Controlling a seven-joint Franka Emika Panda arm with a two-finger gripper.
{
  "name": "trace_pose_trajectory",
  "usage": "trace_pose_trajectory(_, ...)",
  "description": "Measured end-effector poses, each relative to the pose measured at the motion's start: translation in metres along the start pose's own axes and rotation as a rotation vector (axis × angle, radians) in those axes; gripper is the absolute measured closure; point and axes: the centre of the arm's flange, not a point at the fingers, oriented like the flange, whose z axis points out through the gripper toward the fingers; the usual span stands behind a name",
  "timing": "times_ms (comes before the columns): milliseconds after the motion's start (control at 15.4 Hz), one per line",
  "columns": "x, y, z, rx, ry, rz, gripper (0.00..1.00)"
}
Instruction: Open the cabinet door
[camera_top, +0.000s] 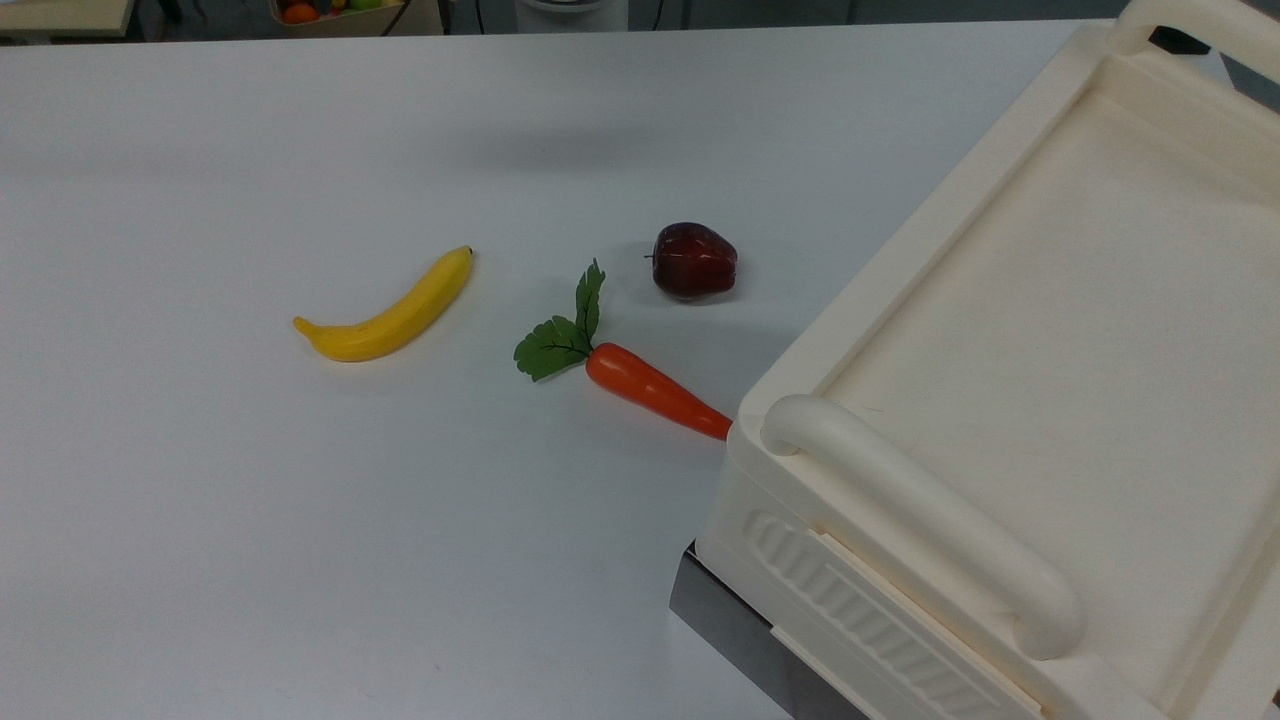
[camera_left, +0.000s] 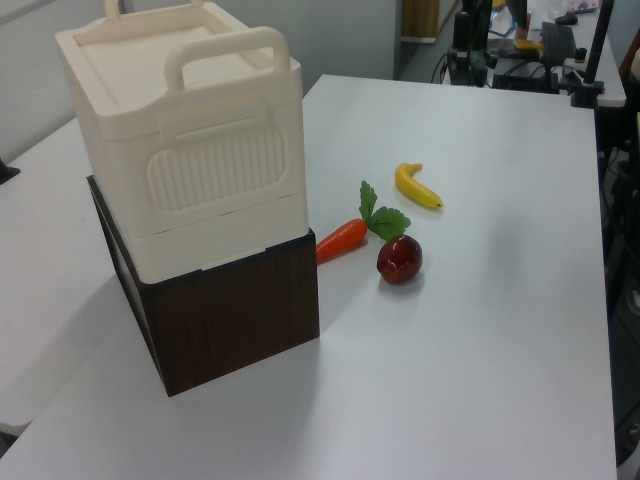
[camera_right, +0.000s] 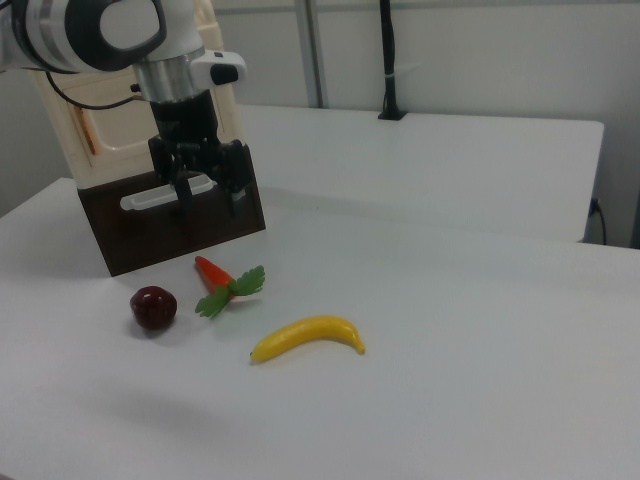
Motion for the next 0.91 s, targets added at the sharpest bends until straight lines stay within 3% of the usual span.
trace_pose_trajectory(907, 0.0014, -0.0002, 0.0038, 0.000, -0.007, 0.000, 0.00)
